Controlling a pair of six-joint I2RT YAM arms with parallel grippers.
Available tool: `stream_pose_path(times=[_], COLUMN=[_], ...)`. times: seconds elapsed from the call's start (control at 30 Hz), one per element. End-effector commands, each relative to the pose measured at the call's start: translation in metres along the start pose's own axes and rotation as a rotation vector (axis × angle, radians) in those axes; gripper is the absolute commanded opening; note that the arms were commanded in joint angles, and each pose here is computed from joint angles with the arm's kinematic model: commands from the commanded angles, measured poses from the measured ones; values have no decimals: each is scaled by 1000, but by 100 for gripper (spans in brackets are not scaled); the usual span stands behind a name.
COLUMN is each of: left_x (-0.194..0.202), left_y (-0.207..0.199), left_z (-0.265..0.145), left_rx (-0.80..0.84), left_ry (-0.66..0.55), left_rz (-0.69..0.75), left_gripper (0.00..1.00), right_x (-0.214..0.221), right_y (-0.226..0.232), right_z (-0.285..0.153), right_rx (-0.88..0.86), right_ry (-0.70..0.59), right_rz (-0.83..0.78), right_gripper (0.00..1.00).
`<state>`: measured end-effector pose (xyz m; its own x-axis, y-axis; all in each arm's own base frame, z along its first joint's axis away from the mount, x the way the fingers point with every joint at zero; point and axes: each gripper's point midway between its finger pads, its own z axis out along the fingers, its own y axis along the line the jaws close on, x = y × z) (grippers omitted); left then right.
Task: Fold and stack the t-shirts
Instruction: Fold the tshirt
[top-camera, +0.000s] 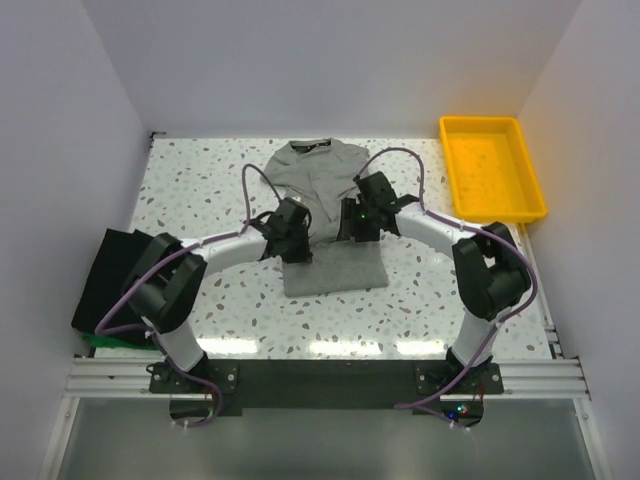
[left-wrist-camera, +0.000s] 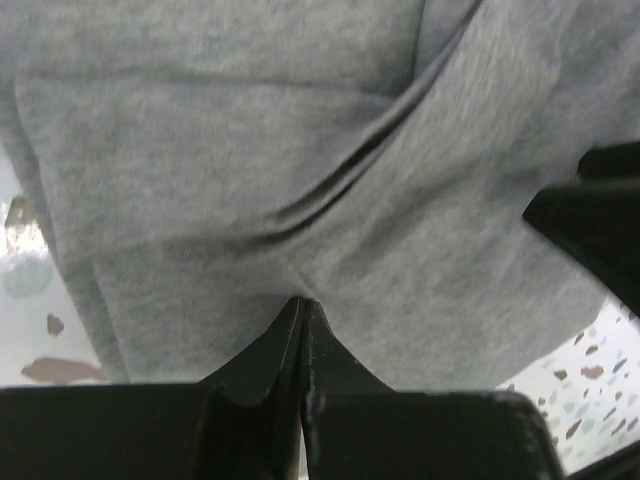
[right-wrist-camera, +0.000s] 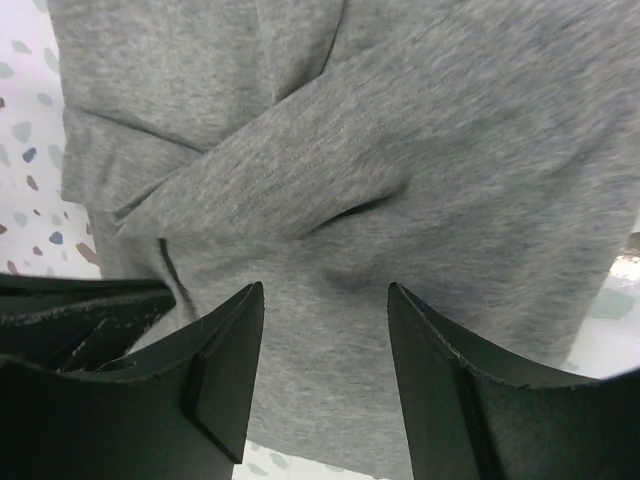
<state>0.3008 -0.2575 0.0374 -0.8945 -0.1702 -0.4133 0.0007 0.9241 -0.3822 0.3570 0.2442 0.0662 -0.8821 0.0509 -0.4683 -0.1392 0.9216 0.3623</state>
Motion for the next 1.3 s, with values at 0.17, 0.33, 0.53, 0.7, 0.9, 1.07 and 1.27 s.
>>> stream_pose_path(times=[0.17,0.33,0.53,0.7,0.9,1.07,1.27], left_x=[-76,-115,-161,-175,-133,-78,-3], left_y=[-16,-7,-5,-19,2,9,30], left_z=[19,26,32,3,-25,-44,-61], left_rx=[-27,-50,-17,34,14,63,127], left_ry=[-108,-145,-187,-238,-211,-187,-125], left_rz=[-25,-51,-52,-36,-114,-152,-176], left_gripper=[6,6,7,13,16,23,34], right_x=[-15,-13,-22,-41,-59,-50,-3], right_y=[8,6,8,6,-37,-56,-68], right_z=[-5,-7,-5,-7,-8,-8,-45], right_rx=[6,11,14,32,151,174,179], right_ry=[-46,-38,-46,-91,-123,-89,-100], right_rz=[-34,-45,-44,-25,55,53,110], right_gripper=[56,56,57,59,59,61,63])
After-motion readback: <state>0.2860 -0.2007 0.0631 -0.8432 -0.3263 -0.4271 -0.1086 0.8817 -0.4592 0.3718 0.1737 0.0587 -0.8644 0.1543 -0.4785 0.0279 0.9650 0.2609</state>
